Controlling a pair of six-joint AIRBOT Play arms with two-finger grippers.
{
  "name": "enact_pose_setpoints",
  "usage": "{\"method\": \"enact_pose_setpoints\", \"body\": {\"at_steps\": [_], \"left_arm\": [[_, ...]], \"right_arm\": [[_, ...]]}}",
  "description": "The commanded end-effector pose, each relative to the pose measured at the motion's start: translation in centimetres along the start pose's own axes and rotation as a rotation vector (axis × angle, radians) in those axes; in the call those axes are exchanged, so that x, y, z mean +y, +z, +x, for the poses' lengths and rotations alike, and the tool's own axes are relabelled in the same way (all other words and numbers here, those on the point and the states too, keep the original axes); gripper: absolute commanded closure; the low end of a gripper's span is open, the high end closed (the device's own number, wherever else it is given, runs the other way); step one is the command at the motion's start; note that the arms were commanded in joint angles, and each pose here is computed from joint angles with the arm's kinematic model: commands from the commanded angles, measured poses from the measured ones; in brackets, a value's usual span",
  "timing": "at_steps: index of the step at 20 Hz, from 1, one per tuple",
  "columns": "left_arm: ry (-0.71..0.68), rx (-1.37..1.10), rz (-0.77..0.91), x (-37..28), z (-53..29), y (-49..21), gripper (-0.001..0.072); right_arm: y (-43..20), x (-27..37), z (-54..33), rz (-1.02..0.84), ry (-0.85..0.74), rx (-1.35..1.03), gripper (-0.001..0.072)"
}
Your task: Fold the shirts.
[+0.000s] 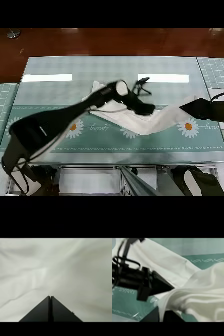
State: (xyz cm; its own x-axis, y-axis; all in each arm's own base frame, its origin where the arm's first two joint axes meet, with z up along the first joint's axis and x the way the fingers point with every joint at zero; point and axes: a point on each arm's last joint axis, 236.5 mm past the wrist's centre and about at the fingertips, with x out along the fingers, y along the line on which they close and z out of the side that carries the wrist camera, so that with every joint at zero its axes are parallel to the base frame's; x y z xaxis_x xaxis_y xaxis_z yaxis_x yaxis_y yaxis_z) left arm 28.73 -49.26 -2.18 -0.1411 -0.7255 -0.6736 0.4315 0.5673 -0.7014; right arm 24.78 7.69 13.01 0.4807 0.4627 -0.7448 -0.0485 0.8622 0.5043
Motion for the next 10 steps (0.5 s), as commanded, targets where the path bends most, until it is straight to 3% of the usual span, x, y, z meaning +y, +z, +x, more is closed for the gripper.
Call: {"method": "enact_pose_setpoints", "body": {"at_steps": [1, 3, 5, 10], "left_arm": [[0.023, -0.057, -0.073, 4.7, -9.3, 3.6, 0.0683], [0.071, -0.109, -0.071, 6.7, -16.3, 4.2, 0.0683], [0.238, -0.198, -0.049, 9.6, -23.6, 2.9, 0.0684], [0.464, -0.501, -0.136, 12.7, -35.2, -7.1, 0.0683]], "right_arm": [[0.4, 1.8, 0.4, 0.0, 0.066, 0.001, 0.069], [1.2, 3.8, 2.0, -0.033, 0.106, 0.023, 0.069], [2.5, 7.2, 4.6, -0.095, 0.163, 0.058, 0.069], [4.2, 15.3, 13.8, -0.25, 0.247, 0.218, 0.069]]}}
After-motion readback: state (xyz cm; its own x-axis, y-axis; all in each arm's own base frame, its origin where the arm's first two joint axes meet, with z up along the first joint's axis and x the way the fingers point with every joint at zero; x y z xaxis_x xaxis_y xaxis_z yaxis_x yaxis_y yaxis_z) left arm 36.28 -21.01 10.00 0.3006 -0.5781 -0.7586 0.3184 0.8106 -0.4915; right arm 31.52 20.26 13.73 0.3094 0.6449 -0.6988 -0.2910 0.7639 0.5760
